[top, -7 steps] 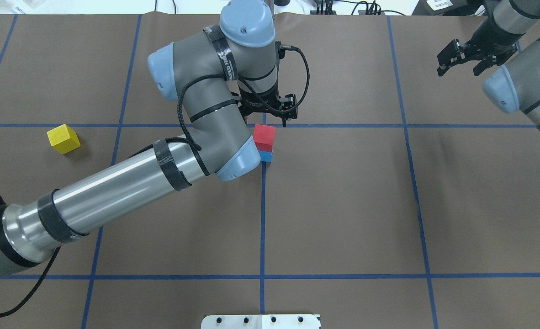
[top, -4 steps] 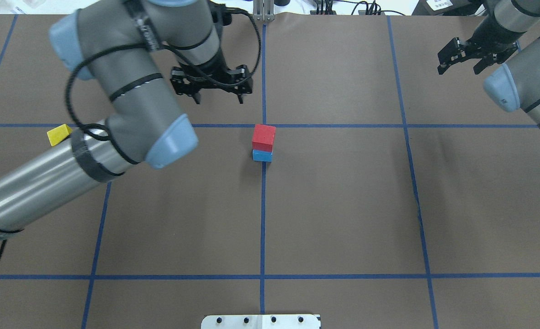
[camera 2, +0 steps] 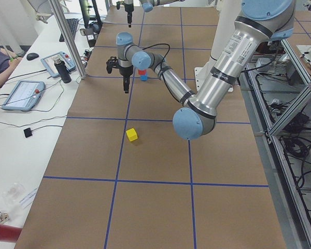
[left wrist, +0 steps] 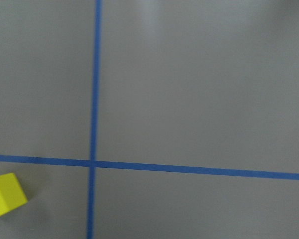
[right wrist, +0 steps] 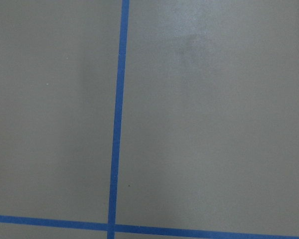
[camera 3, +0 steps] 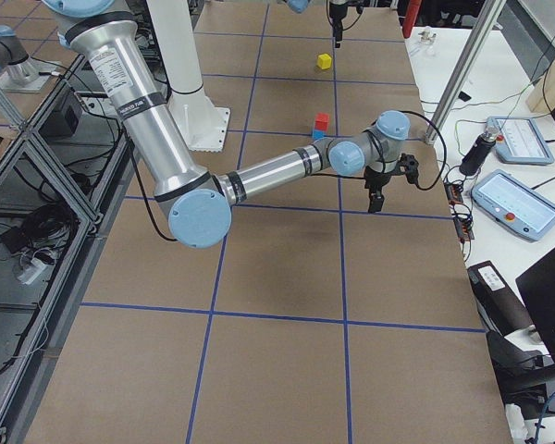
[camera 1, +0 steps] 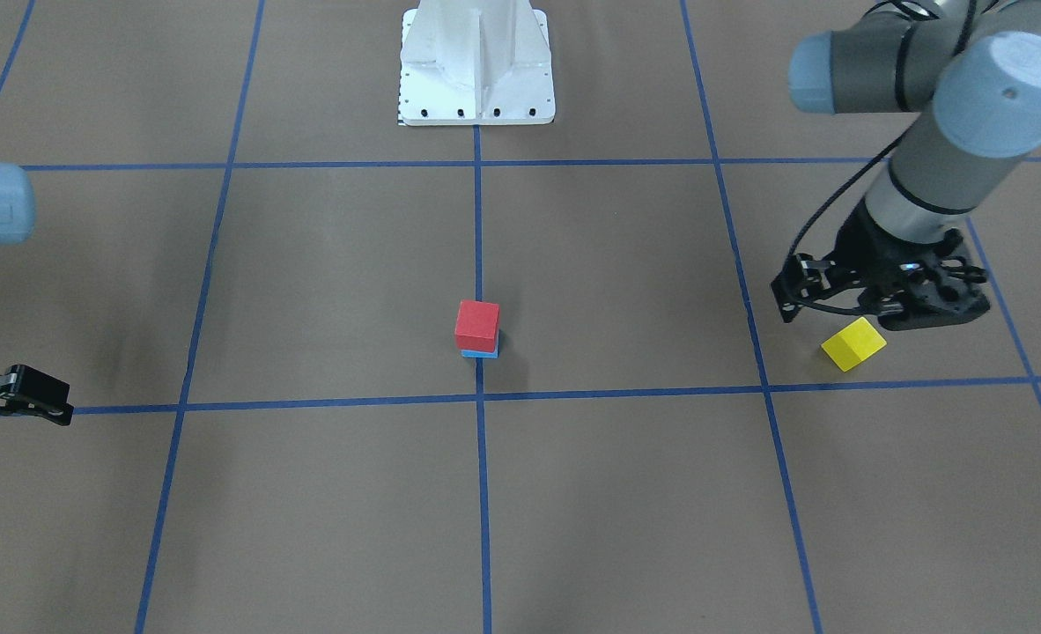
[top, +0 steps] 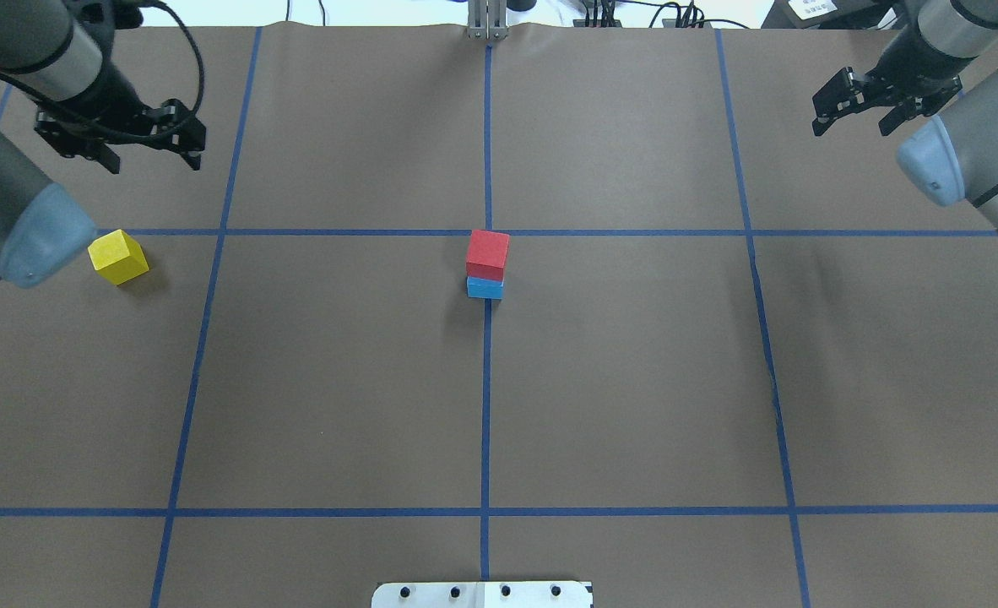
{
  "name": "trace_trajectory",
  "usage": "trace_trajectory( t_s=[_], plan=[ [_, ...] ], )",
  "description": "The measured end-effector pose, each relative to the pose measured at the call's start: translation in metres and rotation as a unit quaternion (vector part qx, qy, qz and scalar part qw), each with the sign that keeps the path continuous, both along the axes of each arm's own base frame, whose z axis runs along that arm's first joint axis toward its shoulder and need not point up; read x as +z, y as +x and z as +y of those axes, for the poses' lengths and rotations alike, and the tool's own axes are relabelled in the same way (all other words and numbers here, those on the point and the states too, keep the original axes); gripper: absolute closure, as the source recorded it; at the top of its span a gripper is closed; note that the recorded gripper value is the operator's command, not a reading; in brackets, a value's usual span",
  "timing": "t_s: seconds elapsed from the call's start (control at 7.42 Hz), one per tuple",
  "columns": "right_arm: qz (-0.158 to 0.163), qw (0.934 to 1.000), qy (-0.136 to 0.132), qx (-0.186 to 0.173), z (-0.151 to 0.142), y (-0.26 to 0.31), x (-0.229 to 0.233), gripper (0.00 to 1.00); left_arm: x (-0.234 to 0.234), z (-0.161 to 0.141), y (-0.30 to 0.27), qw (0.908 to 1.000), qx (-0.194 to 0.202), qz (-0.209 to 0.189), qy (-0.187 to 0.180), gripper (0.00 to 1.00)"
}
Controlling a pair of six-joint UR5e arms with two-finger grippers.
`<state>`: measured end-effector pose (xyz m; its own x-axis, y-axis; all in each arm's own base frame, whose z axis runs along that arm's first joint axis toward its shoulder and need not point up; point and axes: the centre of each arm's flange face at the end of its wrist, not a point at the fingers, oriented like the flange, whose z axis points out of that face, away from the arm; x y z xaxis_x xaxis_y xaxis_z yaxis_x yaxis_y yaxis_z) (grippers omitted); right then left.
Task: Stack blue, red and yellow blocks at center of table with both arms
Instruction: 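Raise the left gripper and move it toward the yellow cube, then lower the left gripper onto the yellow cube and grasp it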
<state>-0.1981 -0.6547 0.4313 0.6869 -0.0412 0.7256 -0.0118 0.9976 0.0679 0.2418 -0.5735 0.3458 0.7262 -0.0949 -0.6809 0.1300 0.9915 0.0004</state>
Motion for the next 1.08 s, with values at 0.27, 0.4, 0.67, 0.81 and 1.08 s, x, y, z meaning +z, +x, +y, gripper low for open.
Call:
trace_trajectory(
  t_s=[0.27, 0.4, 0.67, 0.81, 1.08],
  plan=[
    [0.002, 1.0, 0.0, 0.001, 0.0, 0.0, 0.001, 0.01, 0.069, 0.001, -0.019, 0.9965, -0.057, -0.01, -0.061, 0.0],
    [0.002, 1.0, 0.001, 0.001, 0.0, 0.0, 0.001, 0.01, 0.098, -0.008, -0.014, 0.9916, -0.101, 0.0, -0.082, 0.0],
    [0.003, 1.0, 0.001, 0.001, 0.0, -0.001, 0.0, 0.01, 0.154, -0.024, -0.004, 0.9845, -0.152, 0.022, -0.085, 0.0],
    [0.003, 1.0, 0.002, 0.0, -0.001, -0.002, 0.0, 0.01, 0.163, -0.026, -0.002, 0.9837, -0.157, 0.028, -0.083, 0.0],
    [0.004, 1.0, 0.002, -0.001, -0.001, -0.002, 0.0, 0.01, 0.166, -0.023, 0.0, 0.984, -0.156, 0.031, -0.08, 0.0]
  ],
)
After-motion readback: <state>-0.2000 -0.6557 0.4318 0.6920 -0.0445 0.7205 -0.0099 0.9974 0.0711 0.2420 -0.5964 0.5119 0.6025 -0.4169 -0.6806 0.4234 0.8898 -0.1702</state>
